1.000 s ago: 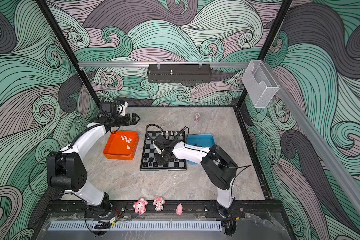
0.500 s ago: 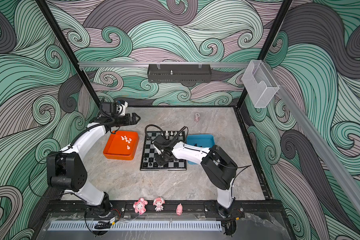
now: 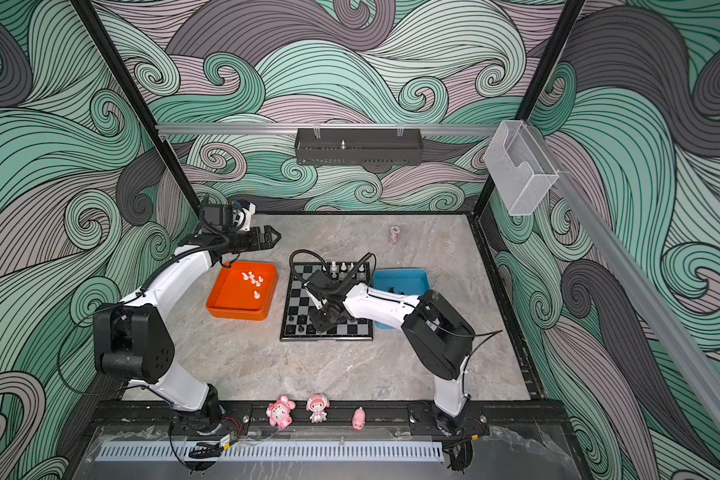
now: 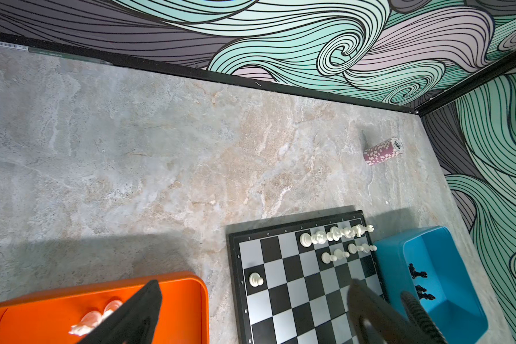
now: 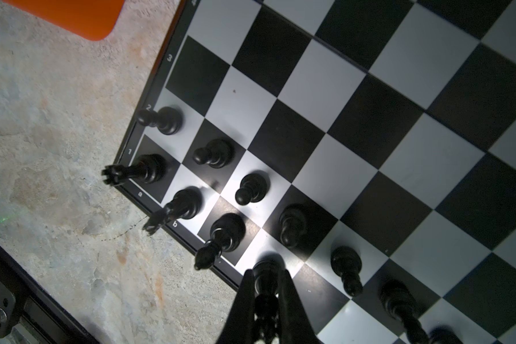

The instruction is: Set up the chess pieces on the board

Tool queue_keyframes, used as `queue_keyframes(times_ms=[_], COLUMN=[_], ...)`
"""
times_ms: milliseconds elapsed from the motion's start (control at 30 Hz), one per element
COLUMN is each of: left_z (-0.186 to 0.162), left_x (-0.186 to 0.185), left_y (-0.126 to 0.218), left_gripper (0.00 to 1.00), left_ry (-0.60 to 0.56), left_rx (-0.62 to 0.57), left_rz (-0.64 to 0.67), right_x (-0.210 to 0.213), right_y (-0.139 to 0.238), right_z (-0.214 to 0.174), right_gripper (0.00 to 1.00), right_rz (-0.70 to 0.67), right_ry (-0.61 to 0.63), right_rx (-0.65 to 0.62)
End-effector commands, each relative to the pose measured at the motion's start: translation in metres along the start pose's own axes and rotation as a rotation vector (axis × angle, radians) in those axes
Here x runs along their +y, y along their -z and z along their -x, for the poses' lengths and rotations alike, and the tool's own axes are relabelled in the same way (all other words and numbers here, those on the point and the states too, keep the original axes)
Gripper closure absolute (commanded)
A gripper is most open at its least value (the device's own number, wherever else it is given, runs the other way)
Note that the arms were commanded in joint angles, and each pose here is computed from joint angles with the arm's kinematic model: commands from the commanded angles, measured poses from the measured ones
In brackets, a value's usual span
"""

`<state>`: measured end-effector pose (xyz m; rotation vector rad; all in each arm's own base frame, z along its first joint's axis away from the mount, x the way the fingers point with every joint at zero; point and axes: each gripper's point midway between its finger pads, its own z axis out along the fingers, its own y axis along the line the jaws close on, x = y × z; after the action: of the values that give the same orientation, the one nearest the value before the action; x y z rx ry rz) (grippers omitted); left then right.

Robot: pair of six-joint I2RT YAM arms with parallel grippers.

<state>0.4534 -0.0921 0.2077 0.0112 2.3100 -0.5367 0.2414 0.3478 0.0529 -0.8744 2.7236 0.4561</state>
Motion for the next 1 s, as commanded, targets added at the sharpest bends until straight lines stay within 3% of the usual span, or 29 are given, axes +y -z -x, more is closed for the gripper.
queue_keyframes(times_ms=[0,967], left_z=[-0.0004,-0.0013], left_x=[0.0021,0.0028], left_y=[-0.0025,-0.004], left_gripper=[0.01,0.01], left_ry=[0.012,0.012], left_rx=[0.002,0.006], left_rz=[-0.01,-0.009], right_x=[0.0079,0.0075], right_y=[0.0055,0.0006], right_z=[0.0102,0.0131], right_gripper=[0.86,0.86], right_rz=[0.016,0.011], right_ry=[0.014,0.022], right_rx=[-0.024,-0.03])
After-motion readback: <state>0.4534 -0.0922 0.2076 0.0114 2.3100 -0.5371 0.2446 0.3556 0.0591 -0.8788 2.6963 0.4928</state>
